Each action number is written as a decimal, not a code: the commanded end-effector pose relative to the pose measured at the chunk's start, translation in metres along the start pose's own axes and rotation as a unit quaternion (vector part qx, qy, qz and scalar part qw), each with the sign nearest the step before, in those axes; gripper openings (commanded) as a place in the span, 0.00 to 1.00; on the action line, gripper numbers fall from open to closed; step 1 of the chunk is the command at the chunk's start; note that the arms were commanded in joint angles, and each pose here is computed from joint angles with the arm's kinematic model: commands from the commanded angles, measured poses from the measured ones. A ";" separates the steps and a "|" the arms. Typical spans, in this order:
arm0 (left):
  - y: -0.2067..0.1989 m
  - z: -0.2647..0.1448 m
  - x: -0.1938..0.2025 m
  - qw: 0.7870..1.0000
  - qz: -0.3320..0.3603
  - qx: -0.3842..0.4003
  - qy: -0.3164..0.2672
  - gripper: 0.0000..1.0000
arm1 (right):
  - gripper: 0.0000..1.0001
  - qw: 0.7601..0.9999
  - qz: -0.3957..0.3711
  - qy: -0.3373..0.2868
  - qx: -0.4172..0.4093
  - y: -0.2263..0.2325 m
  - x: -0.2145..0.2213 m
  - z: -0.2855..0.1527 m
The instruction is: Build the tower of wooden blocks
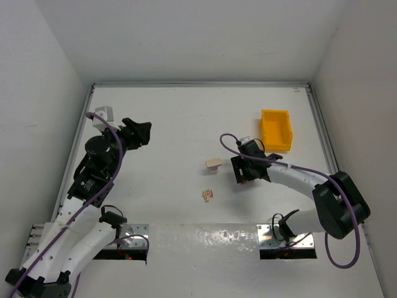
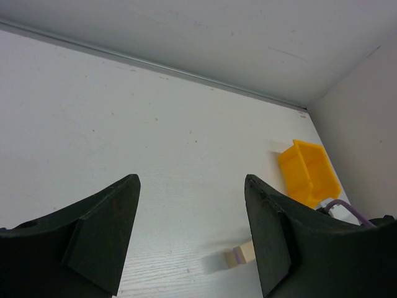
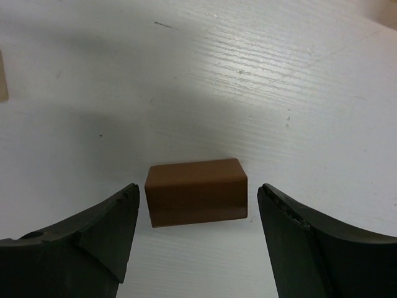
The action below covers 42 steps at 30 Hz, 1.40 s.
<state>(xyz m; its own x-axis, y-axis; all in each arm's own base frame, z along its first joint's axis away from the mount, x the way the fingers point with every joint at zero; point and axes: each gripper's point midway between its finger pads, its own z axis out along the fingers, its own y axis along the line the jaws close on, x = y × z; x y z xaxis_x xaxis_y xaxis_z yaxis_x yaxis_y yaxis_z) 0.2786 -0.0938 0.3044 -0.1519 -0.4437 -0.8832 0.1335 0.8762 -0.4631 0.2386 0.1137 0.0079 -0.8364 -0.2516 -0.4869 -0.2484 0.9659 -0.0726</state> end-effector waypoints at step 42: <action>-0.029 -0.035 0.003 0.996 -0.006 0.091 0.002 0.65 | 0.58 0.991 0.014 -0.127 -0.030 0.070 -0.152 -0.112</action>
<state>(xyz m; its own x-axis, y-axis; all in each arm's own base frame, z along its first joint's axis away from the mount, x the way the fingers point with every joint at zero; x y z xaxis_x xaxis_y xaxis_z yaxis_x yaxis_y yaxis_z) 0.2514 -0.1116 0.3229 -0.1520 -0.4669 -0.8711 0.2788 0.8253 -0.4910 0.2947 0.2086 0.1670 -0.6812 -0.2066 -0.7023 -0.2954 0.9553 0.0055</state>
